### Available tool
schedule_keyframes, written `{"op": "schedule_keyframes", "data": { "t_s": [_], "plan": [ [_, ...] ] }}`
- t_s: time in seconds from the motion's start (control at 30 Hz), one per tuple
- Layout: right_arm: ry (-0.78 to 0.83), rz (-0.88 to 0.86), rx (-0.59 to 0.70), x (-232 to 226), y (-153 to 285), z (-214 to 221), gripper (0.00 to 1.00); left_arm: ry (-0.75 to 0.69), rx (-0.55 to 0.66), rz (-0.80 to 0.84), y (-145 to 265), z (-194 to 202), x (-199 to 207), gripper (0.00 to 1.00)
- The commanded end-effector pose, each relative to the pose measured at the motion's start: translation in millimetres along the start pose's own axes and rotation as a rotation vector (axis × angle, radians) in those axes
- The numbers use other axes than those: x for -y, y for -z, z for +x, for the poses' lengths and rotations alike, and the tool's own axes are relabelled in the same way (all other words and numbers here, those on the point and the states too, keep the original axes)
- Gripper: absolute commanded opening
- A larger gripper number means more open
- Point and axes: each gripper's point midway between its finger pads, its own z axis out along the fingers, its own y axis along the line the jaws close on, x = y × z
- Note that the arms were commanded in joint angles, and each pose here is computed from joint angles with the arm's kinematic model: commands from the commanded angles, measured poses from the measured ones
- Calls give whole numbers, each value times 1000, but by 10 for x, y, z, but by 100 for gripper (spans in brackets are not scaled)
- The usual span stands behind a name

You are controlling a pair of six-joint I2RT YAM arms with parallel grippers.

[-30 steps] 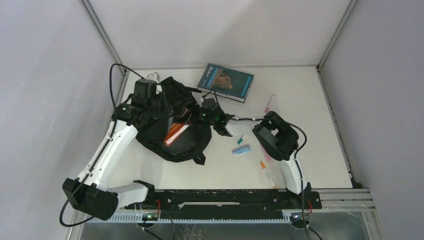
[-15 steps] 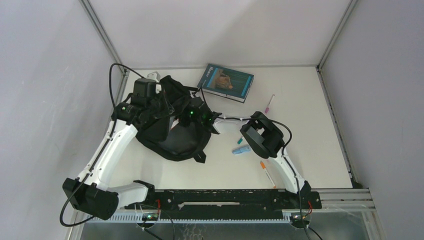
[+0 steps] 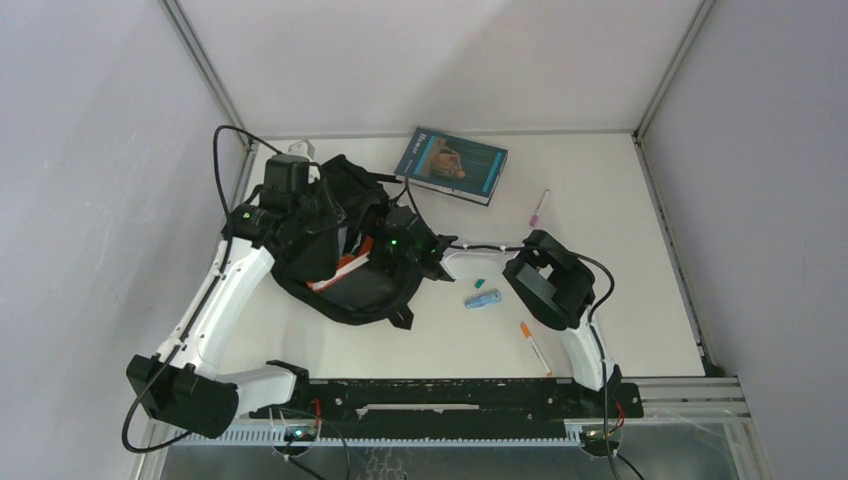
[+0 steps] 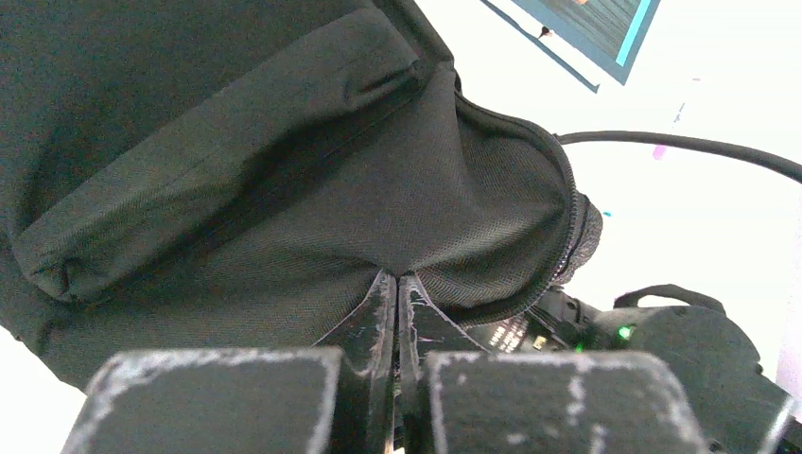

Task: Pack the student bag
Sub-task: Place the book in the student bag.

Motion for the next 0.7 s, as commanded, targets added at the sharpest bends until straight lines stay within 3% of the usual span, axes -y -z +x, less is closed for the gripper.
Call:
{"op": "schedule_keyframes", "data": {
  "t_s": [0.0,0.27,0.37,0.5,0.67],
  "plan": [
    [65,-74,-25,-373,266,24,100,12,72,-7,-20,-156,-49,0],
    [146,3,-120,-314,599,201,100,26,83,-30,-42,-217,-197,0],
    [220,-51,-116,-493,860,210,100,30,80,-34,-53,-215,-236,0],
    [355,-109,10,-791,1357,3,100,26,67,-40,-94,-148,-290,0],
    [445,15,270,-695,1963,-583,99,7,2,21,-189,65,-244,0]
  ]
}}
